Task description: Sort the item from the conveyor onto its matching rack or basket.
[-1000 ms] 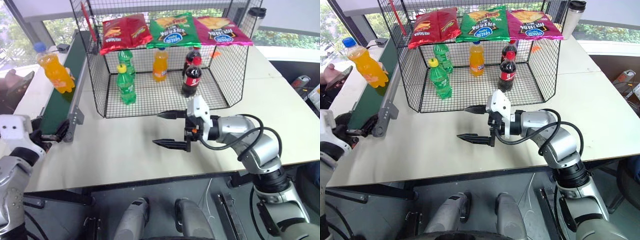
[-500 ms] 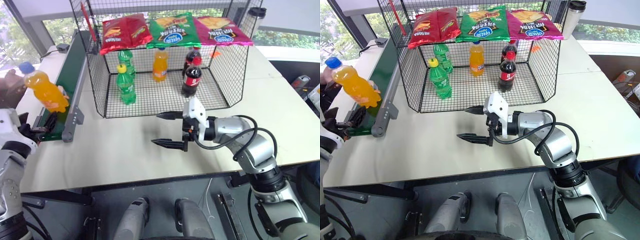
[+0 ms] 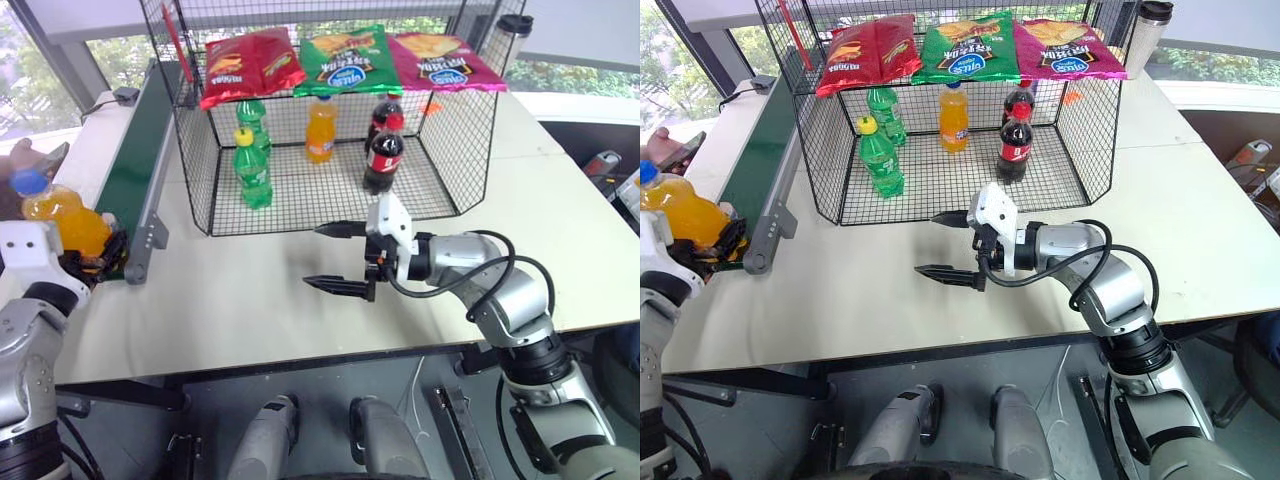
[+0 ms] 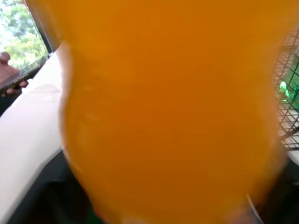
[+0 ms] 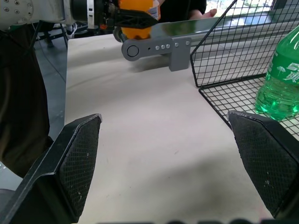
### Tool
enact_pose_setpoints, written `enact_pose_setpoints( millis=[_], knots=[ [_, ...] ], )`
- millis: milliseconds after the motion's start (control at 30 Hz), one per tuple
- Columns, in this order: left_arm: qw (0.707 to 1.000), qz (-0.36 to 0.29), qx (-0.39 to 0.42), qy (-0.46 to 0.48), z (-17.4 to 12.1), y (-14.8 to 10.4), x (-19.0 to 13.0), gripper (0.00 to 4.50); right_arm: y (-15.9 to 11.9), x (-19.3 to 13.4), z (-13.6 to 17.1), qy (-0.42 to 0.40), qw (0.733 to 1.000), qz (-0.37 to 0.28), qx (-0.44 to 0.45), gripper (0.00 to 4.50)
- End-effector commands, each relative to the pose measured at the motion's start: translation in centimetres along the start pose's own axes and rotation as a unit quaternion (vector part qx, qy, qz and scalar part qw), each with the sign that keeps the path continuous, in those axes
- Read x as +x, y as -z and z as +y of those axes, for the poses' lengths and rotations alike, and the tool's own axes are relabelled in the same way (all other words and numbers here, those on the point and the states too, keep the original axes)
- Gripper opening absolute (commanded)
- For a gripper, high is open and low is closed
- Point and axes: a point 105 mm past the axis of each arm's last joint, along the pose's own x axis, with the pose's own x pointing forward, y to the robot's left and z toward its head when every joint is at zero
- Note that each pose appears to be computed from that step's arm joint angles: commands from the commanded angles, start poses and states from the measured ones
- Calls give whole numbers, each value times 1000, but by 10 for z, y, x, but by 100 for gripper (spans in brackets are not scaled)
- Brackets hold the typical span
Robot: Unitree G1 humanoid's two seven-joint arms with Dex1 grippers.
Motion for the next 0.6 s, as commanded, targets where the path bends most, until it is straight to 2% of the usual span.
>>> enact_pose_setpoints(
  millis=[33,167,267,367,467,533,600],
  knots=[
    [999,-48,-10,20,0,-29,-2,298,-11,-1,1,2,1000,-14,-24,450],
    [998,-66,-14,22,3,-46,1,298,-11,-1,2,1,1000,-13,-24,450],
    [993,-88,-18,82,-19,-70,9,298,-14,-1,1,2,1000,-15,-26,450],
    [982,-73,-5,176,-63,-69,18,298,-19,1,-2,7,999,-24,-22,450],
    [974,-63,-2,217,-87,-65,22,298,-21,2,-3,9,999,-27,-21,450],
    [951,-43,10,306,-136,-47,23,298,-24,4,-5,14,999,-33,-15,450],
    [926,-29,20,376,-173,-33,19,298,-24,5,-7,17,999,-33,-16,450]
  ],
)
